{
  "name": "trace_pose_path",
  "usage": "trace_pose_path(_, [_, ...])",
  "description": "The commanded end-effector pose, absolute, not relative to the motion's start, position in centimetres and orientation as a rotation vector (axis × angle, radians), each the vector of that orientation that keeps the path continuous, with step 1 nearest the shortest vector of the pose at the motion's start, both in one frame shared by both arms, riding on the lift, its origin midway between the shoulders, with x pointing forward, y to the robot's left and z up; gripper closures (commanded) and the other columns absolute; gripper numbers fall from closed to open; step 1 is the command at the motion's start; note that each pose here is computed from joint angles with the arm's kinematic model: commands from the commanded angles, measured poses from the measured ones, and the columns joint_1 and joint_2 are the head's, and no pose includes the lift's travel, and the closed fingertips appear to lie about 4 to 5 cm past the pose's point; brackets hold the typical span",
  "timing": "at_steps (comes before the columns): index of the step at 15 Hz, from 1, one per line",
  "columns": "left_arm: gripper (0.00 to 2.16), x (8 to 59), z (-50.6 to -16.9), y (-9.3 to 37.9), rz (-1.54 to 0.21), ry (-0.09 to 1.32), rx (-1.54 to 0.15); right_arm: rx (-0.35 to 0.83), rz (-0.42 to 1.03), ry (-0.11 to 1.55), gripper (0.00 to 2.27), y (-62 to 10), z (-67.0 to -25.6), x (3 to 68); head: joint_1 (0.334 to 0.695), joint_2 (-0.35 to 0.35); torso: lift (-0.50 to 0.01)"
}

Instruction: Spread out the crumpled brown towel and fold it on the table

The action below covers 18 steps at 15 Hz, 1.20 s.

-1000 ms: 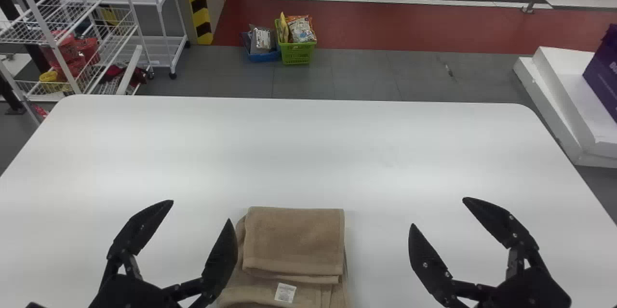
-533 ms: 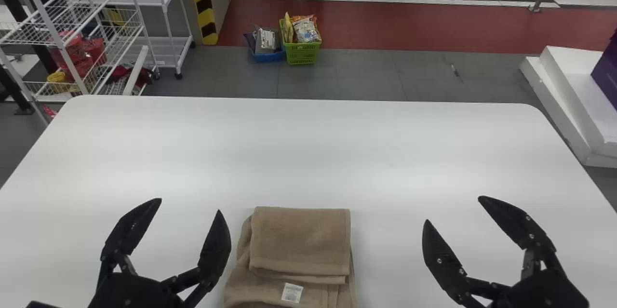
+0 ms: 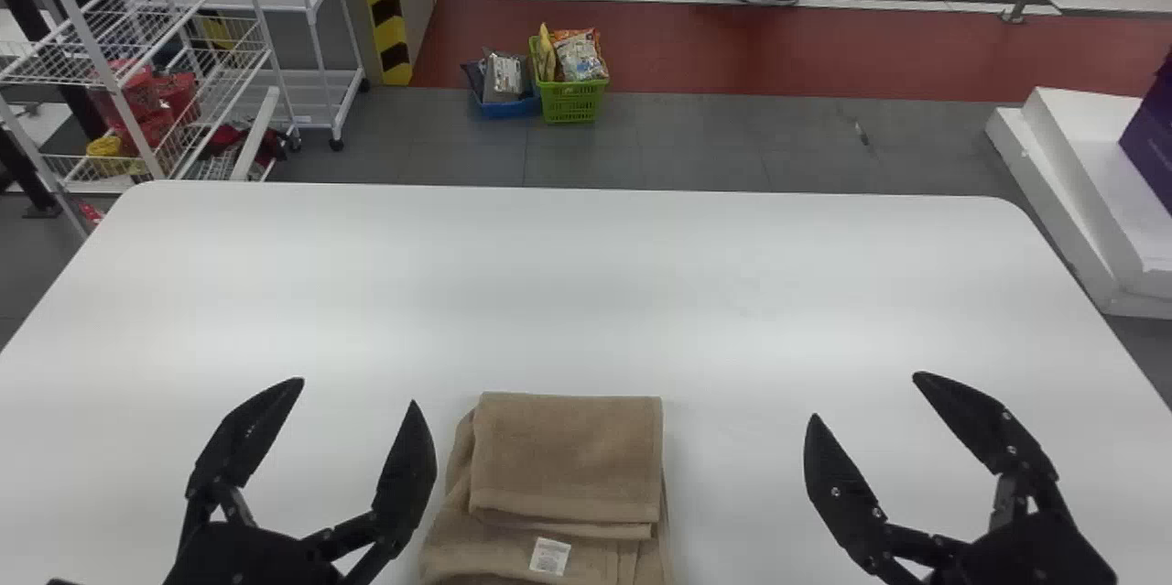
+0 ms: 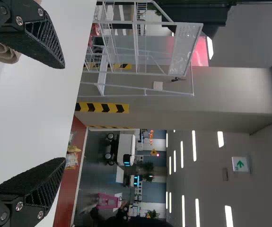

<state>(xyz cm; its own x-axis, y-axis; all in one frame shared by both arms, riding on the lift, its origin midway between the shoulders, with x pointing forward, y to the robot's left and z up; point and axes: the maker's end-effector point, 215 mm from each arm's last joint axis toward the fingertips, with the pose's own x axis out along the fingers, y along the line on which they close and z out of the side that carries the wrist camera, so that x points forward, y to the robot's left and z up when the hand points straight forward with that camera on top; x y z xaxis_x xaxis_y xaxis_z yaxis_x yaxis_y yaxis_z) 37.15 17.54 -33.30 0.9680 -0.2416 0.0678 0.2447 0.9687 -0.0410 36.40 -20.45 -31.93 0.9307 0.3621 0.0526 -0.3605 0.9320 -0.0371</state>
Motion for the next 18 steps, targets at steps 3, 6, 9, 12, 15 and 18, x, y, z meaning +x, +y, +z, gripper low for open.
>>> trace_pose_path(3, [0.12, 36.8, -32.5, 17.4, -0.25, -0.09, -0.046, 0.034, 0.352, -0.081, 0.11, -21.8, -31.3, 36.4, 0.695, -0.056, -0.127])
trace_pose_path(6, [0.12, 36.7, -32.3, 17.2, -0.254, -0.099, -0.037, 0.007, 0.377, -0.105, 0.11, -21.2, -30.0, 36.2, 0.695, -0.068, -0.127])
trace_pose_path(9, [0.12, 36.6, -31.9, 17.0, -0.258, -0.113, -0.035, -0.037, 0.436, -0.162, 0.11, -21.0, -27.3, 36.2, 0.695, -0.056, -0.127])
trace_pose_path(12, [0.12, 36.4, -32.1, 16.8, -0.262, -0.106, -0.035, -0.065, 0.436, -0.237, 0.11, -22.8, -25.4, 36.4, 0.695, -0.066, -0.127])
trace_pose_path(15, [0.12, 36.4, -32.4, 16.3, -0.27, -0.099, -0.029, -0.057, 0.421, -0.236, 0.11, -23.4, -26.0, 36.7, 0.695, -0.089, -0.127])
trace_pose_path(18, [0.12, 36.5, -32.8, 15.9, -0.275, -0.086, -0.023, -0.039, 0.398, -0.232, 0.11, -24.6, -26.2, 36.9, 0.695, -0.114, -0.127])
